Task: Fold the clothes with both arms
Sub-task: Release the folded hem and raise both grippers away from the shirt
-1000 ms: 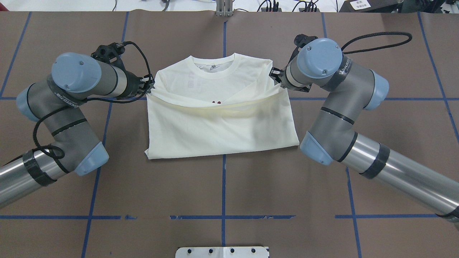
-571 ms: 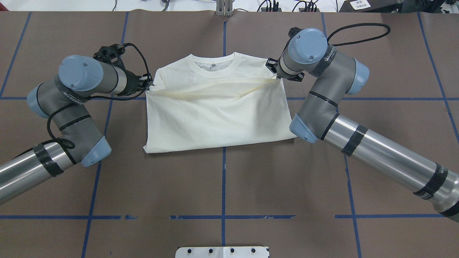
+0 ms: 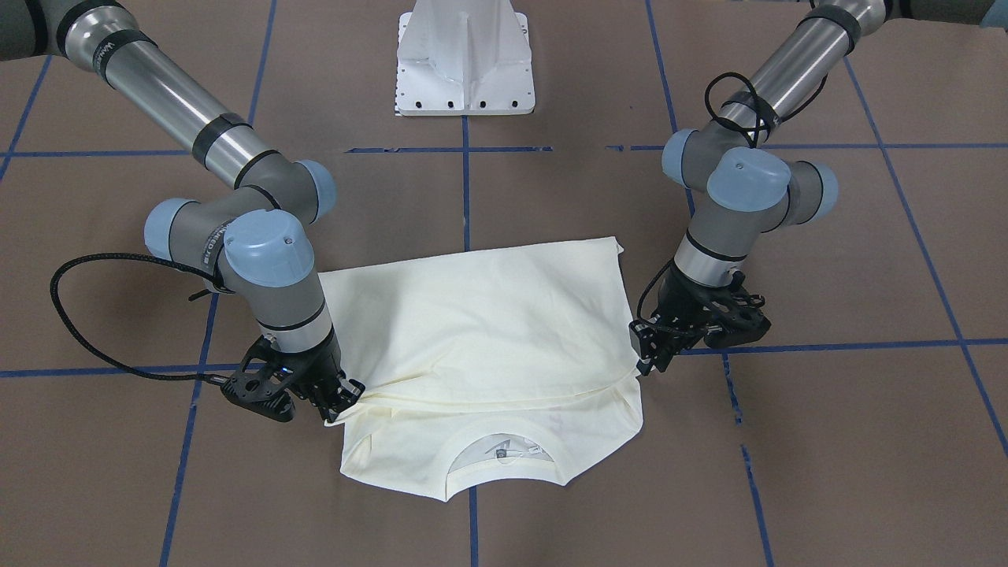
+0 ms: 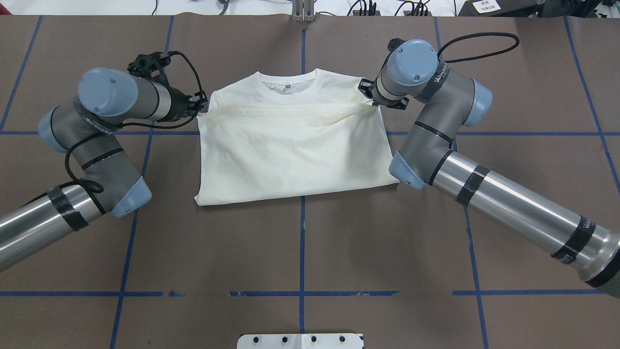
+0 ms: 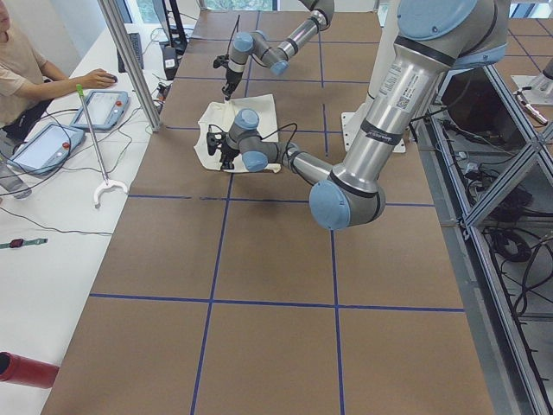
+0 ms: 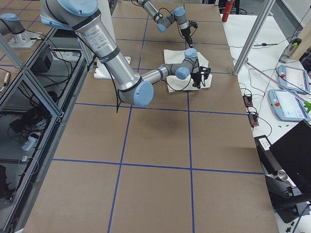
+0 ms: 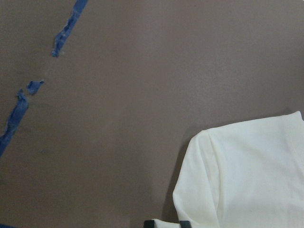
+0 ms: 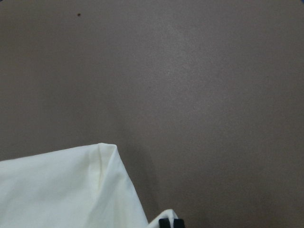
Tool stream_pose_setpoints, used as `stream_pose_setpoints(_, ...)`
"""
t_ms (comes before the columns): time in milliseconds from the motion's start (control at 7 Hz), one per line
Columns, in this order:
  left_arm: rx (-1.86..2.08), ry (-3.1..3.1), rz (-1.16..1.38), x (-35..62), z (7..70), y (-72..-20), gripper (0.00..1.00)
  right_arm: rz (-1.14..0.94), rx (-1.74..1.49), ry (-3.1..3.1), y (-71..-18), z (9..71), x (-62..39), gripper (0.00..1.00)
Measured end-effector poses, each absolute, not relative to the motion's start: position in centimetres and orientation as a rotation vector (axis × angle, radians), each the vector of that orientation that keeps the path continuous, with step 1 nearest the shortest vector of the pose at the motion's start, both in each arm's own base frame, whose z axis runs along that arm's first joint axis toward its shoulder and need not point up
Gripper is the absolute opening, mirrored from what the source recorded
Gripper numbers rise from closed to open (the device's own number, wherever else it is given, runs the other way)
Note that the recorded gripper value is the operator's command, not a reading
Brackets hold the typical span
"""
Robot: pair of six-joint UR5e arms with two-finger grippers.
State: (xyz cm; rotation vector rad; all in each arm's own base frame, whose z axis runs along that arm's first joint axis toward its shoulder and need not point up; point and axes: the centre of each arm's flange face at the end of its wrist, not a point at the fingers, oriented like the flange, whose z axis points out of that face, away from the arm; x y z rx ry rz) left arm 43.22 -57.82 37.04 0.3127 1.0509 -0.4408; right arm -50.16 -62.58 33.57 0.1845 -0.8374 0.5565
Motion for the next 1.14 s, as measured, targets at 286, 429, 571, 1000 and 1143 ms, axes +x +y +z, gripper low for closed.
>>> stream_pose_setpoints(286, 0.323, 1.113, -0.403, 40.3, 36.3, -55.7, 0.55, 0.536, 0.180, -0.909, -60.9, 32.5, -48.6, 0.55)
stream_pose_setpoints(429, 0.326, 1.130, -0.389, 39.0, 36.3, -54.4, 0.55, 0.512, 0.157, -0.955, -59.3, 32.0, -47.3, 0.63)
stream_pose_setpoints(571, 0.330, 1.140, -0.381, 38.4, 36.0, -53.8, 0.55, 0.495, 0.139, -0.992, -57.6, 31.7, -45.8, 0.67)
stream_pose_setpoints(1000, 0.340, 1.157, -0.369, 38.3, 35.1, -53.3, 0.55, 0.484, 0.072, -1.020, -52.4, 34.7, -42.0, 0.70)
stream_pose_setpoints(1143, 0.343, 1.164, -0.367, 38.4, 34.6, -53.2, 0.55, 0.504, 0.040, -1.019, -50.8, 35.7, -41.5, 0.72)
